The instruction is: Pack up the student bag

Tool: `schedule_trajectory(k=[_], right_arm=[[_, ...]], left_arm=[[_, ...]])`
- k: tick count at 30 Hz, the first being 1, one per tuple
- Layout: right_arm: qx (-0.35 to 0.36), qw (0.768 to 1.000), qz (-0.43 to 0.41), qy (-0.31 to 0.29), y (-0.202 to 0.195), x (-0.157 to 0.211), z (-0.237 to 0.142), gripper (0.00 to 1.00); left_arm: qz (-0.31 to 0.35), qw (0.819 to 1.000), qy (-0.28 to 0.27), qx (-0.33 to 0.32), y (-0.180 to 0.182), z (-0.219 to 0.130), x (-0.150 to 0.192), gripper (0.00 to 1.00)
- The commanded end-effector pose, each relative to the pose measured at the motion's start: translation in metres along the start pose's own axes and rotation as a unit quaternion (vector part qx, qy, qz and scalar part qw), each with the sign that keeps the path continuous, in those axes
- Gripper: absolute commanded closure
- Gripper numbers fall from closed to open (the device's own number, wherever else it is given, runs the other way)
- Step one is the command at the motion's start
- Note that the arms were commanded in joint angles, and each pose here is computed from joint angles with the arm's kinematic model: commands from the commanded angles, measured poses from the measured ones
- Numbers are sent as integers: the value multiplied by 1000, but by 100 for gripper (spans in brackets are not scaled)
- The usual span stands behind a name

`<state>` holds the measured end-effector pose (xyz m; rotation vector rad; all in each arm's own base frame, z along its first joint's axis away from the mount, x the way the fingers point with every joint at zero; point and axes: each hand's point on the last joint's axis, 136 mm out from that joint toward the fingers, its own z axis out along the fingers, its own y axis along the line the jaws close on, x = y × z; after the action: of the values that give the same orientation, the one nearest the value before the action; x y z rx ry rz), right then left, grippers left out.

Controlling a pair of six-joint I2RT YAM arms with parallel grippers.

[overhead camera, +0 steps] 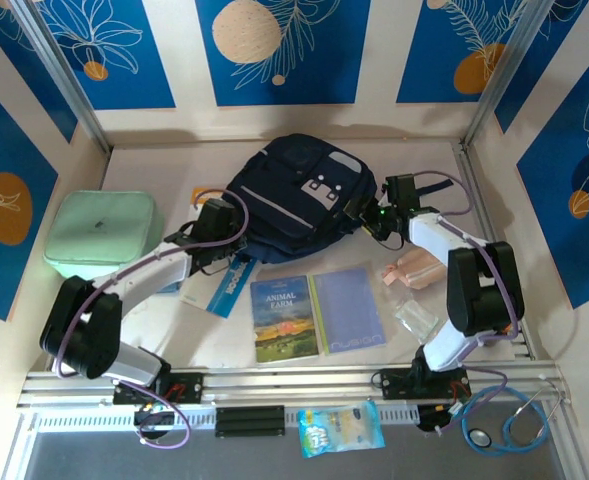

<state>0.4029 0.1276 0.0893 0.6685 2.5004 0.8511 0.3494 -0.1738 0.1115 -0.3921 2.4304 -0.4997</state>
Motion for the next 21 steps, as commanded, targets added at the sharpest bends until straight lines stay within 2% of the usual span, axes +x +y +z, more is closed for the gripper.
schedule_trajectory(k=[1,4,7,11,13,15,17,21], right_arm=[[-11,1000,16,19,4,1,9,40],[2,1000,20,21,2,-4,20,49],[34,999,16,1,-7,-9,28,49],[44,999,16,-6,-10,-15,39,52],[34,999,15,5,-7,-15,45,65],[17,1000,11,4,-2,-14,45,73],[4,1000,9,-7,2,-14,39,88],[-19,999,9,-25,9,-11,16,94]], left_arm=[[4,1000,-16,13,-1,-9,-9,100],[3,1000,-16,13,1,-10,-8,100],[2,1000,-16,14,1,-10,-8,100],[2,1000,-14,15,1,-9,-9,100],[3,1000,-15,17,-1,-8,-11,100],[1,1000,-16,20,-3,-6,-17,100],[-1,1000,-17,24,-4,-3,-25,100],[3,999,-17,37,-10,10,-45,100]])
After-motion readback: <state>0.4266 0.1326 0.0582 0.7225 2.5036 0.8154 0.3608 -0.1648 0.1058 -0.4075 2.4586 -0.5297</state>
